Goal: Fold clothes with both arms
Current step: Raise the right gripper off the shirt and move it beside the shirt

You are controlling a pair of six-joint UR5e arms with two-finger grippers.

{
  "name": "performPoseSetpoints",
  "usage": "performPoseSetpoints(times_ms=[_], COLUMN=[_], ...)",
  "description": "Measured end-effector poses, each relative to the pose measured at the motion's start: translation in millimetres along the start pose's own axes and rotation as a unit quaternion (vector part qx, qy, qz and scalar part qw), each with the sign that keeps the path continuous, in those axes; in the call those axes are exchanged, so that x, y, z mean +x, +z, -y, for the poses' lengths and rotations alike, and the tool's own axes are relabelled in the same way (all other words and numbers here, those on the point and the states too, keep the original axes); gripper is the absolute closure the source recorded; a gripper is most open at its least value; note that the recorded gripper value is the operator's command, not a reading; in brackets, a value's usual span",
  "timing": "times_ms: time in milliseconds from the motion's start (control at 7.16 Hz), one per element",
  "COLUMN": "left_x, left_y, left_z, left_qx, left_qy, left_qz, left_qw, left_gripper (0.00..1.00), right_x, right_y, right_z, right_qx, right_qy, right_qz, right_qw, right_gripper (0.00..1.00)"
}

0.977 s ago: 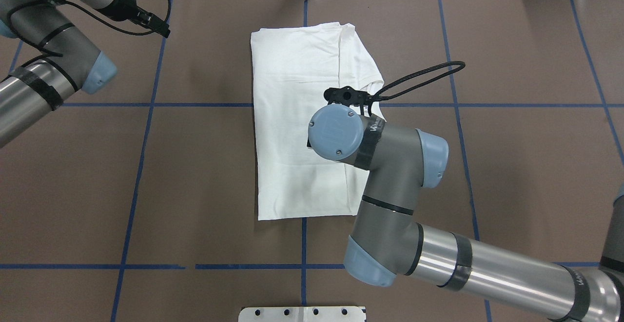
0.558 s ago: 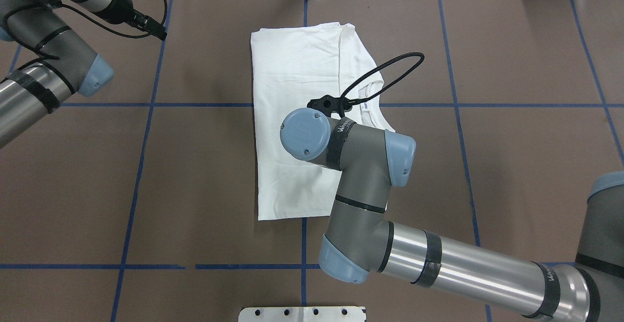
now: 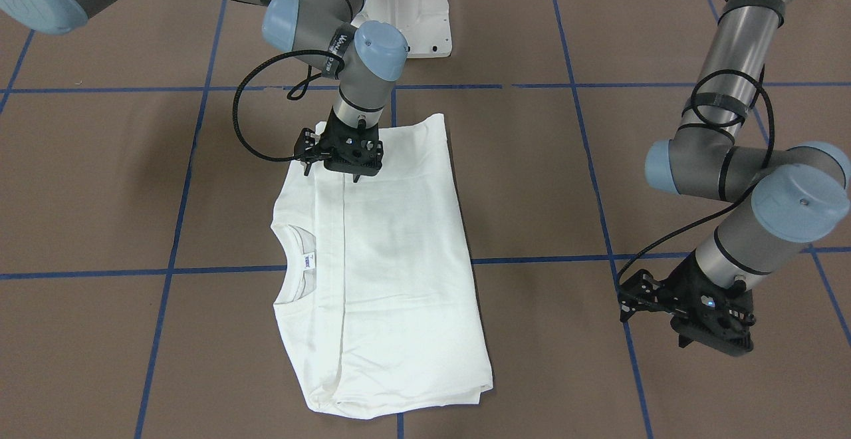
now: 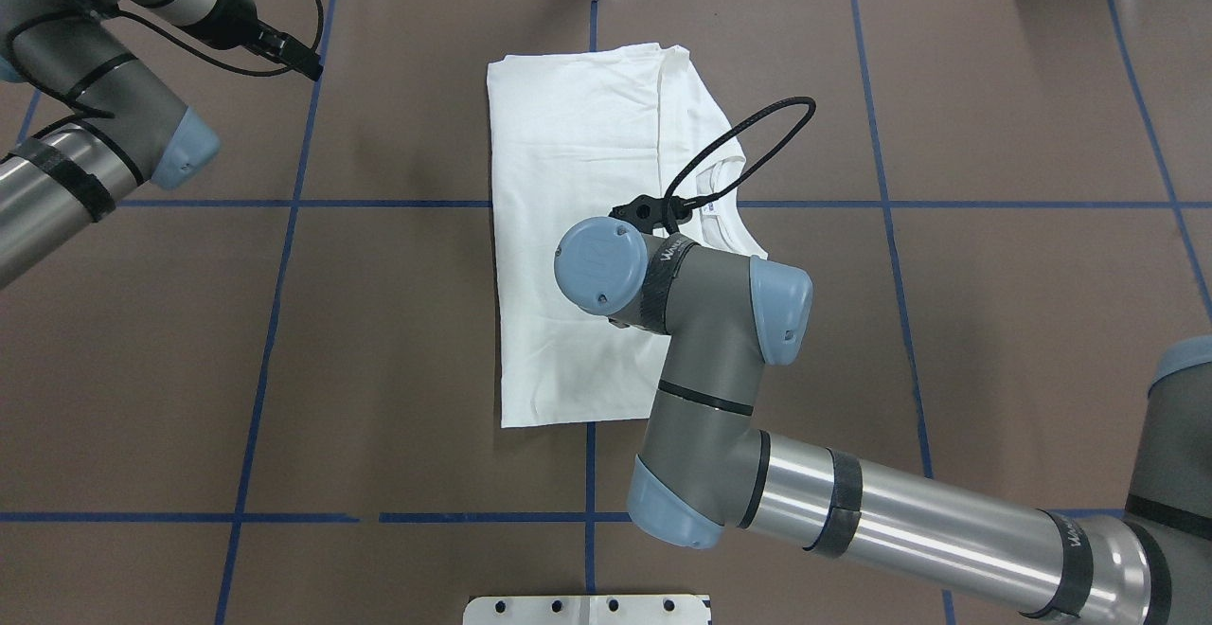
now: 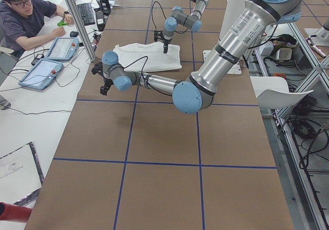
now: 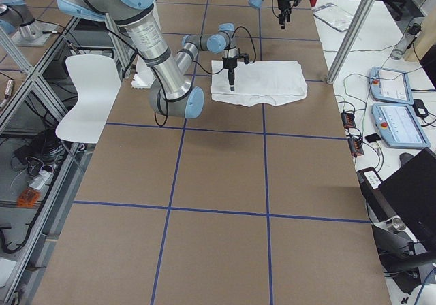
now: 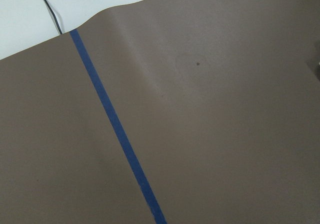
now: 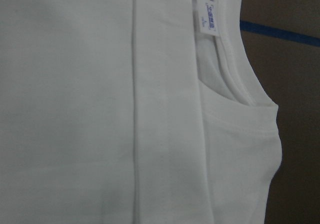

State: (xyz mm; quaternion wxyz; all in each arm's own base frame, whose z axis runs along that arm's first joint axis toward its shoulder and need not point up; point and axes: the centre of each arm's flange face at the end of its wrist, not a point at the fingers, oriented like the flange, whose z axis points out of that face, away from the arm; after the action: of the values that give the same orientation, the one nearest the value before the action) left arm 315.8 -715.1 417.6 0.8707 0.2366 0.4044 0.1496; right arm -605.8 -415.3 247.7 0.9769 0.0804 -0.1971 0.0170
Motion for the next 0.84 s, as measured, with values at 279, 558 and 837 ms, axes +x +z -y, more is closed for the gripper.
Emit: performPoseSetpoints(times_ms=[279,558,837], left_x=[0,0,0], left_y=[0,0,-1], left_z=[0,0,0], left_qx=[0.000,0.002,0.003], left_qy=[0.001,0.001,0.001], left_qz=[0.000,-0.001,-0.001], left_qw=[1.0000,1.0000,1.0000], left_gripper=[0.00,0.00,0.00], right_x=[3,6,10], right_y=[4,8,13], right_z=[-1,-4,-6], right_qx=[-0.004,-0.009,-0.012], right_qy=[-0.003,-0.010,-0.014], right_qz=[-0.011,-0.022,-0.028], right_qw=[0.9999,0.9997,0.9995], right_gripper=[0.00,0.00,0.00])
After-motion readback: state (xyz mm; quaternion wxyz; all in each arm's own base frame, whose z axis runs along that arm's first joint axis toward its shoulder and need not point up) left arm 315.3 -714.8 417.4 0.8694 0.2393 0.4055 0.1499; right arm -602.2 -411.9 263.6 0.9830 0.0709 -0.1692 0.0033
